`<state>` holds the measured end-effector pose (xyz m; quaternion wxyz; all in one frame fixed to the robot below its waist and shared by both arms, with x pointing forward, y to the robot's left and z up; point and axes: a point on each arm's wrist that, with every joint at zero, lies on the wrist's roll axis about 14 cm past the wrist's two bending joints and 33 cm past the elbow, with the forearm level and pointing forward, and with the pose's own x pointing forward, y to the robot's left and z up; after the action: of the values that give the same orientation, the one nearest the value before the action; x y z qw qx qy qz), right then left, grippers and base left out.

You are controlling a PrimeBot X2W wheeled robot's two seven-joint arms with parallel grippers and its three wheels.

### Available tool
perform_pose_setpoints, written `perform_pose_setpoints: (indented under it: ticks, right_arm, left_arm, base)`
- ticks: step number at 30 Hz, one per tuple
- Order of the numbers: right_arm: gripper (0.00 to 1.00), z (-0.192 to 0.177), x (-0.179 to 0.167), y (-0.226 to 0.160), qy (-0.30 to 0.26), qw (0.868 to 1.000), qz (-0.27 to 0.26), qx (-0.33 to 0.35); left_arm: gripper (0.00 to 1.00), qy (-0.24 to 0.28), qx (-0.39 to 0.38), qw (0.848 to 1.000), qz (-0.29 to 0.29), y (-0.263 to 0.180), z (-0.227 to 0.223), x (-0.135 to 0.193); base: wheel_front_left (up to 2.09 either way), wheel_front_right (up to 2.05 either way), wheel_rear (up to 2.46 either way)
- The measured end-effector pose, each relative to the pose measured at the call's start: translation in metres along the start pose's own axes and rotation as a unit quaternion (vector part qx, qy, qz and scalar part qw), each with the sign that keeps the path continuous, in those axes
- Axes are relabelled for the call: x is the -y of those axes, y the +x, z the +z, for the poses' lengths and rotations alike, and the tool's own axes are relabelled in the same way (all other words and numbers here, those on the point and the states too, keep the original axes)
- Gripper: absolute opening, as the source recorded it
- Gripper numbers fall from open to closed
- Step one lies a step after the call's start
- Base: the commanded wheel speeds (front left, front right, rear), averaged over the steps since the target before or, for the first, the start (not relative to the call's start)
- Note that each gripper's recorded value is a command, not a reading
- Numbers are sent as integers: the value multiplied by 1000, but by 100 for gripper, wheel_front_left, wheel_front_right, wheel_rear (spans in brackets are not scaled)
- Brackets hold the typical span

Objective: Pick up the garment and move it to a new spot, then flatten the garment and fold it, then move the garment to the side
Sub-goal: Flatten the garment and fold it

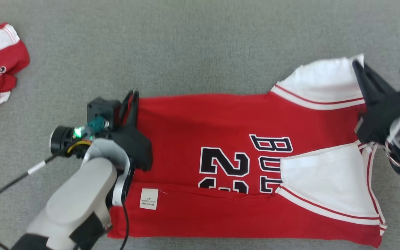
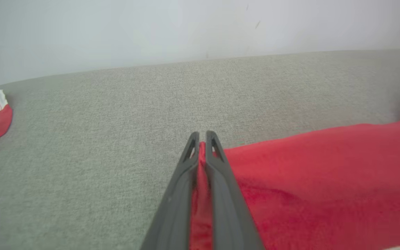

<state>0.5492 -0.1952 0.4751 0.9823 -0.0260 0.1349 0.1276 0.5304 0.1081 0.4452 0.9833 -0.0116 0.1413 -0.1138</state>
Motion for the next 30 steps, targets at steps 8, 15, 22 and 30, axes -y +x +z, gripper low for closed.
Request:
perform_pose_setpoints:
  ticks: [8,15,22,30]
  right_arm:
    - [0,-21,-6,-54,-4,999,28,-44]
    - [0,-46,-19,-99,15,993,49,-109]
    - [0,-68,-29,-139,65,982,53,-171]
    - [0,-85,-46,-171,104,968,59,-221]
  left_arm:
    - [0,10,-18,1000,-15,-34,-18,7]
    - [0,4,-34,999,-13,-53,-32,11]
    - [0,5,-36,999,-7,-62,-38,10]
    - [0,1,-36,999,1,-71,-44,9]
  base:
    - [0,0,0]
    - [0,0,0]
    - [0,0,0]
    - [0,0,0]
